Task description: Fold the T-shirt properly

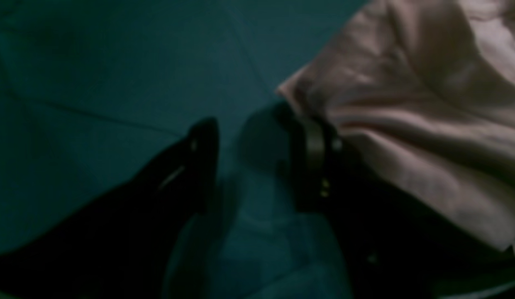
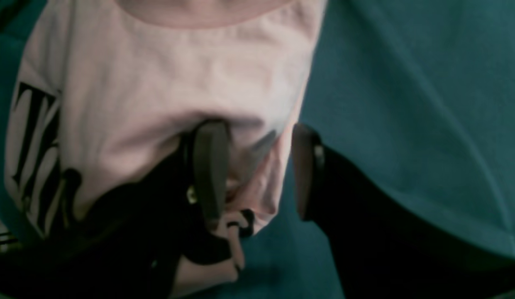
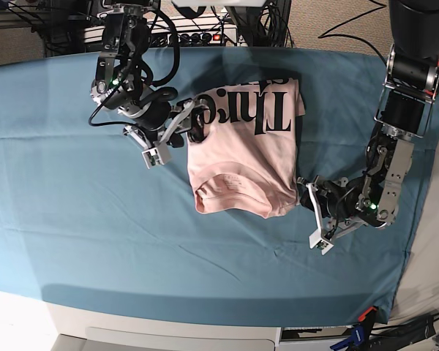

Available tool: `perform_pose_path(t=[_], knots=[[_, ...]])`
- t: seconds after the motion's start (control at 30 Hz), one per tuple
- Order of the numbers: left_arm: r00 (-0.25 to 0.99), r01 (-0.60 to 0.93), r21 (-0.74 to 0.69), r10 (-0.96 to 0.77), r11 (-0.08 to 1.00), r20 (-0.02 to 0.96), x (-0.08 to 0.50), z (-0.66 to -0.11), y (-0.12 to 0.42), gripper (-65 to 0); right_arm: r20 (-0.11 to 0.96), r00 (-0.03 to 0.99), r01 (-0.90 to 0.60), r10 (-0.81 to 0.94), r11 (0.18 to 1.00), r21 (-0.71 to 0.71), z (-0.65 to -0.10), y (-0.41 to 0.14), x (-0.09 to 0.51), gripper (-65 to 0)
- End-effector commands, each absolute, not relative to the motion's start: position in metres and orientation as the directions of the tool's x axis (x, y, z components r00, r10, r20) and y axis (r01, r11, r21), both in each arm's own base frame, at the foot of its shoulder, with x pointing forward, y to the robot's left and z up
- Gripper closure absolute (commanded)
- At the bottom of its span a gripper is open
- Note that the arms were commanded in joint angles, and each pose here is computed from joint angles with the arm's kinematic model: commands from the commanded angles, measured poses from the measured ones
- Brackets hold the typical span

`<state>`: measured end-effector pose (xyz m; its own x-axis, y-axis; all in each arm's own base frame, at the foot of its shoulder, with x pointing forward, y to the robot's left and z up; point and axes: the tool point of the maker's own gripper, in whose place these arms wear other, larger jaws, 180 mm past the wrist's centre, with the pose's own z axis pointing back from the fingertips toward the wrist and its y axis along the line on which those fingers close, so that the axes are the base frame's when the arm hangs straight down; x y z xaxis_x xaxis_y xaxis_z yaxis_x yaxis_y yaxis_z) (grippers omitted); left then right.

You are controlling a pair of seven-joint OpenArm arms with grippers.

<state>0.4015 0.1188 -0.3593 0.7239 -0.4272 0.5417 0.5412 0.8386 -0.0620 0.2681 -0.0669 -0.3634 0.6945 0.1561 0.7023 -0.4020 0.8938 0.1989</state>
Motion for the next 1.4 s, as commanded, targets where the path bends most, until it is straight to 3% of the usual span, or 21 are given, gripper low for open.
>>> perform_pose_path(t=[0.0, 0.5, 0.7, 0.77, 0.87, 0.93, 1.13, 1.37], knots=[[0.694, 0.541, -0.041, -0.418, 0.840, 0.587, 0.417, -0.339, 0.120, -28.9, 0.743, 0.655, -0.407, 0.139, 0.893, 0.192, -0.350, -0.066, 0.278, -25.8], [0.691, 0.537, -0.002, -0.439, 0.843, 0.575, 0.418, -0.341, 0.127, -28.9, 0.696, 0.654, -0.269, 0.296, 0.951, -0.152, -0.347, -0.155, 0.304, -25.8], [0.690, 0.526, 0.060, -0.467, 0.848, 0.553, 0.420, -0.342, 0.143, -28.7, 0.663, 0.660, -0.175, 0.352, 0.931, -0.320, -0.330, -0.202, 0.318, -25.8], [0.697, 0.516, 0.074, -0.468, 0.854, 0.543, 0.419, -0.342, 0.155, -24.8, 0.642, 0.669, -0.164, 0.376, 0.916, -0.366, -0.327, -0.216, 0.317, -25.8], [0.724, 0.496, 0.069, -0.456, 0.866, 0.518, 0.413, -0.340, 0.178, -11.3, 0.603, 0.698, -0.143, 0.386, 0.900, -0.412, -0.325, -0.241, 0.312, -25.8], [0.754, 0.483, 0.037, -0.437, 0.875, 0.491, 0.405, -0.340, 0.192, -5.8, 0.592, 0.715, -0.118, 0.372, 0.899, -0.423, -0.323, -0.256, 0.308, -25.7], [0.800, 0.480, 0.035, -0.454, 0.876, 0.391, 0.372, -0.347, 0.234, -0.1, 0.535, 0.769, -0.139, 0.350, 0.908, -0.394, -0.332, -0.289, 0.277, -25.3], [0.760, 0.582, 0.056, -0.567, 0.811, 0.318, 0.315, -0.356, 0.239, 0.0, 0.502, 0.786, -0.179, 0.360, 0.911, -0.373, -0.337, -0.304, 0.236, -24.6]])
